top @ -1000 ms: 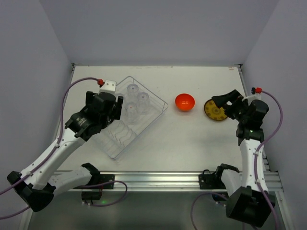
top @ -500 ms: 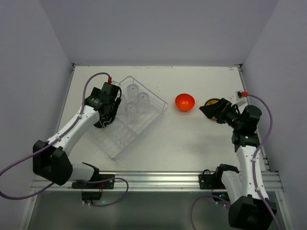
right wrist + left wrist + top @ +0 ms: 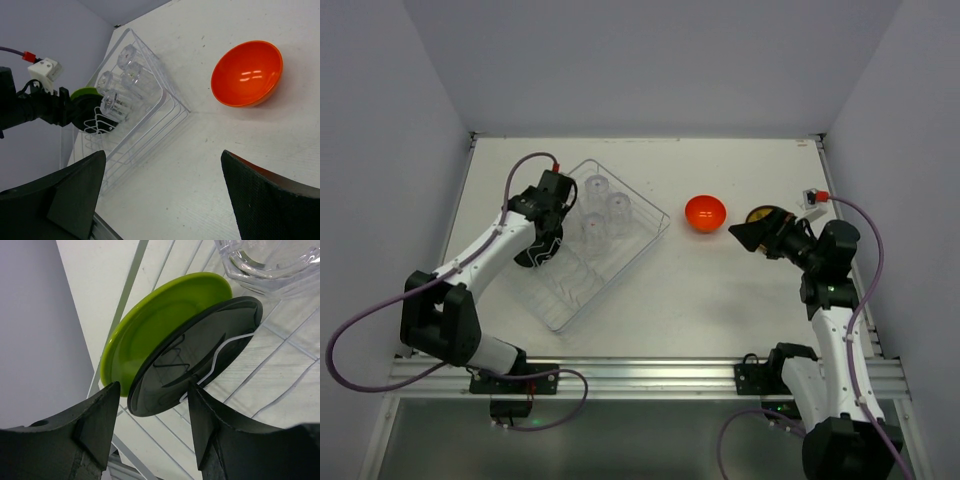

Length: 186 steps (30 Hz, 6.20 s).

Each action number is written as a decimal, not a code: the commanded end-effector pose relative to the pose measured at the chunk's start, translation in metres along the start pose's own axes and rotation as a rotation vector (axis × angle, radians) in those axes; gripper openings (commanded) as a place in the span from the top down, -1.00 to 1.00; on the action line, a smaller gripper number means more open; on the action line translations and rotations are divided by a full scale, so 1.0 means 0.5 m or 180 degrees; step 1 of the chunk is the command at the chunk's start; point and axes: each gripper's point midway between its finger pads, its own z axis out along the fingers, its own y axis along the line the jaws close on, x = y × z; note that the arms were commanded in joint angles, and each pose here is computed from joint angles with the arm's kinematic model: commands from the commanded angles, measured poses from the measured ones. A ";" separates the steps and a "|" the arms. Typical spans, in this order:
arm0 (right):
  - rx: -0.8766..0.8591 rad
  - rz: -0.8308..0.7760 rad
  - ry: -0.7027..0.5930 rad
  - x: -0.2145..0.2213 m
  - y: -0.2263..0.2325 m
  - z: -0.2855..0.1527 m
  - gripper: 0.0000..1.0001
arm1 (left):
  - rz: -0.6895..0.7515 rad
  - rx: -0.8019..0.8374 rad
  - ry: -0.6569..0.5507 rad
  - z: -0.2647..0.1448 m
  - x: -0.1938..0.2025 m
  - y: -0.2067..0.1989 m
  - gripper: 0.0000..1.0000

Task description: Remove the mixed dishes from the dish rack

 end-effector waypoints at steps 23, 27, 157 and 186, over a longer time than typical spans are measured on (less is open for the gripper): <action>-0.0095 -0.0156 -0.0011 -0.002 0.015 0.001 -0.98 | 0.0096 0.0112 -0.0072 0.021 -0.047 -0.006 1.00; -0.0091 -0.0132 0.0013 -0.001 0.013 0.004 -0.98 | -0.0039 0.0141 -0.0315 -0.027 -0.068 0.005 1.00; 0.2784 0.1750 -0.1117 -0.093 -0.522 -0.005 1.00 | -0.2484 0.1800 -0.2475 -0.356 0.056 -0.053 -1.00; 0.2054 0.0805 -0.0635 -0.102 -0.303 0.012 -0.98 | -0.2771 0.0513 -0.1522 -0.230 0.061 -0.021 -1.00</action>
